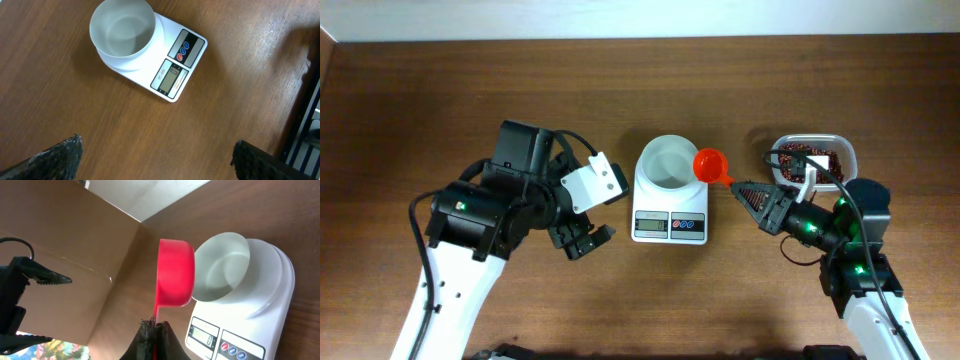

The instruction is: Scoop and weigh 50g on scale

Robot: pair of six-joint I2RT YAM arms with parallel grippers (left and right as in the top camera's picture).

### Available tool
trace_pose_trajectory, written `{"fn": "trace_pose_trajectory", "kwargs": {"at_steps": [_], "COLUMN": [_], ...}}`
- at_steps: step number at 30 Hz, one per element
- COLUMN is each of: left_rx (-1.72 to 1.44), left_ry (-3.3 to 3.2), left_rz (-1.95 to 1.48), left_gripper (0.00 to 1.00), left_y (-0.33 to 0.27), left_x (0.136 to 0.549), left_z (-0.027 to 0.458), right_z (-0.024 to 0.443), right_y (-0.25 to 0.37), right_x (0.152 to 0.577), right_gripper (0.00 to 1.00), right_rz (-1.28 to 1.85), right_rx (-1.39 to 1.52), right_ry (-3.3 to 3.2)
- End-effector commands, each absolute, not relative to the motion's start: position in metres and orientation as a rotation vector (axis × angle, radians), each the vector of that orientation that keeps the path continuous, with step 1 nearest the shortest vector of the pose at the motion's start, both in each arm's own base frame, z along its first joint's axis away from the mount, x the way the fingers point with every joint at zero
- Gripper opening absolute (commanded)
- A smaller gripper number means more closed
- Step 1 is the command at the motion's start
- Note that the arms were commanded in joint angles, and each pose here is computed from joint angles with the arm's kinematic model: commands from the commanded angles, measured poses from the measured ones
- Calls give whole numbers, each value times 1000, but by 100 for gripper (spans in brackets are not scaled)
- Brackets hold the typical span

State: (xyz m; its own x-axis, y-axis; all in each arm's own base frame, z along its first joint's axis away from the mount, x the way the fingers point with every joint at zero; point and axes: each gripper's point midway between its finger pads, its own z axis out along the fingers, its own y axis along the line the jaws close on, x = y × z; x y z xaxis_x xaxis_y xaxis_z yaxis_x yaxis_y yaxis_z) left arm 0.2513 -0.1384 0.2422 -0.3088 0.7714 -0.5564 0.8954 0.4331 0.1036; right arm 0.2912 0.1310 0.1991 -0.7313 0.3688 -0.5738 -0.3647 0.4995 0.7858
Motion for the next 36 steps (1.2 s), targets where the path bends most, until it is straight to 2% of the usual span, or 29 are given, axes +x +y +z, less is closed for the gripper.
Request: {"fn": "trace_pose_trajectory", "kwargs": {"at_steps": [1,24,28,32,36], "left_rx": [1412,1411,1412,1412,1411], "left_ry": [2122,2122,2122,2122,2122], "left_rz": [-306,-306,-306,-306,-306], "left_gripper": [99,99,99,99,99], "left_y": [-140,-139,-140,-140,-139], "left_x": [251,252,251,251,251], "left_z": [249,249,249,249,249], "right_z": [201,202,200,193,221], "right_y": [131,138,135,118,117], "right_x": [290,279,283,302,310], "right_gripper": [4,4,4,4,4], "right_rz": [1293,1371,1249,1056,986], "right_rx": [-11,-55,-174,-124,-216], "right_ry": [2023,2035,1997,1994,1898]}}
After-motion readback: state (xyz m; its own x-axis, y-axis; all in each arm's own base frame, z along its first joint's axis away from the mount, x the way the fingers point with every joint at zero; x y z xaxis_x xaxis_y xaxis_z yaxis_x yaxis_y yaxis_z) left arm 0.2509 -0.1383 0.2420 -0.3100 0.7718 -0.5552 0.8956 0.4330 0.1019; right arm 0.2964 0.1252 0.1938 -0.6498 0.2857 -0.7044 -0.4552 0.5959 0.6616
